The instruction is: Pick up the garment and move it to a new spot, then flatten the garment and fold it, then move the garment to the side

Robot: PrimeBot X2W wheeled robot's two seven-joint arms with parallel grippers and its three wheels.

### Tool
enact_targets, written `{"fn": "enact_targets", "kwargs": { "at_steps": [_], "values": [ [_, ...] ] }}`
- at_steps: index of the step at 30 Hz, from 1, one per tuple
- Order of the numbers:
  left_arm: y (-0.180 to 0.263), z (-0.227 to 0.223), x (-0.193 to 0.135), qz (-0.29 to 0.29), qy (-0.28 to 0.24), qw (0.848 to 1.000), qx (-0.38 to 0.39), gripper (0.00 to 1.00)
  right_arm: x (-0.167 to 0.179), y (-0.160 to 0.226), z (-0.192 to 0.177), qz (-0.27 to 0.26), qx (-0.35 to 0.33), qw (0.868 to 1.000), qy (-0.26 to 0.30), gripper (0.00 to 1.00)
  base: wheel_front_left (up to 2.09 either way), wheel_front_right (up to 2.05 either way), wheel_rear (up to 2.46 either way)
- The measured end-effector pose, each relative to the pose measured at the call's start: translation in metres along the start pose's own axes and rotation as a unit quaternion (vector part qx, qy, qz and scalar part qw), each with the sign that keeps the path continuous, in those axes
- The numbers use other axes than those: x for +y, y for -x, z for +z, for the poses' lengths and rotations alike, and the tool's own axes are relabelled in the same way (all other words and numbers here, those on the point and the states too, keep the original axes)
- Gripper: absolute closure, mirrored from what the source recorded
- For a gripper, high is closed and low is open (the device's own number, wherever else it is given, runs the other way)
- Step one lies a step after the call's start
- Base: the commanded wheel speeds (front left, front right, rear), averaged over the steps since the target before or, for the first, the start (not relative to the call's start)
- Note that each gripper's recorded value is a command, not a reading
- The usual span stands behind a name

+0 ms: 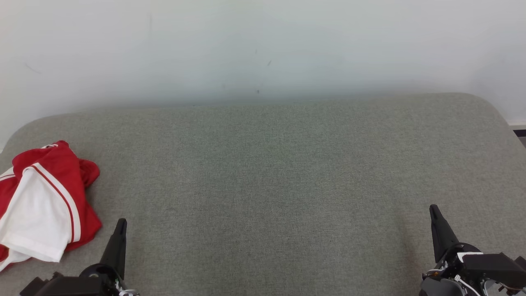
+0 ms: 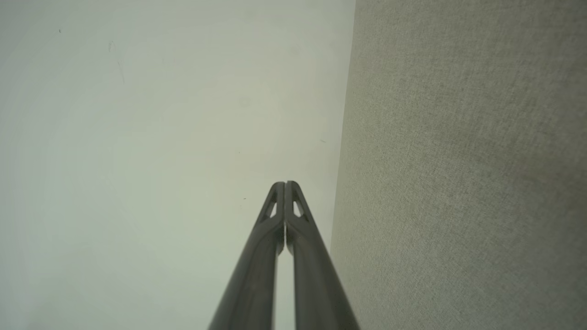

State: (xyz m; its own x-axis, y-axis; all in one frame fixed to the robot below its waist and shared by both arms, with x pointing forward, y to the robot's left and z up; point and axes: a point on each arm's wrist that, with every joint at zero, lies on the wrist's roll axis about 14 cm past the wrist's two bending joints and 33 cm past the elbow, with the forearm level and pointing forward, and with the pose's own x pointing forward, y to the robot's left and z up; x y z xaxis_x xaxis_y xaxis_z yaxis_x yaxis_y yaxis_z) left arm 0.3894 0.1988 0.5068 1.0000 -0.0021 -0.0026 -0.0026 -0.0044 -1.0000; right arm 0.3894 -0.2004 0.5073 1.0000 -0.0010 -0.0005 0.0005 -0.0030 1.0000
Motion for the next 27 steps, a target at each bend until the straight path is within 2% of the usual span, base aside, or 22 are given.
{"fn": "enact_targets", "kwargs": {
  "at_steps": [27],
  "values": [
    [0.0000,0.0000,0.0000,0.000,0.000,1.000,0.000,1.00,0.0000,0.0000,0.0000,0.000,0.000,1.000,0.000,1.00,0.00,0.00,0.00]
  ]
}}
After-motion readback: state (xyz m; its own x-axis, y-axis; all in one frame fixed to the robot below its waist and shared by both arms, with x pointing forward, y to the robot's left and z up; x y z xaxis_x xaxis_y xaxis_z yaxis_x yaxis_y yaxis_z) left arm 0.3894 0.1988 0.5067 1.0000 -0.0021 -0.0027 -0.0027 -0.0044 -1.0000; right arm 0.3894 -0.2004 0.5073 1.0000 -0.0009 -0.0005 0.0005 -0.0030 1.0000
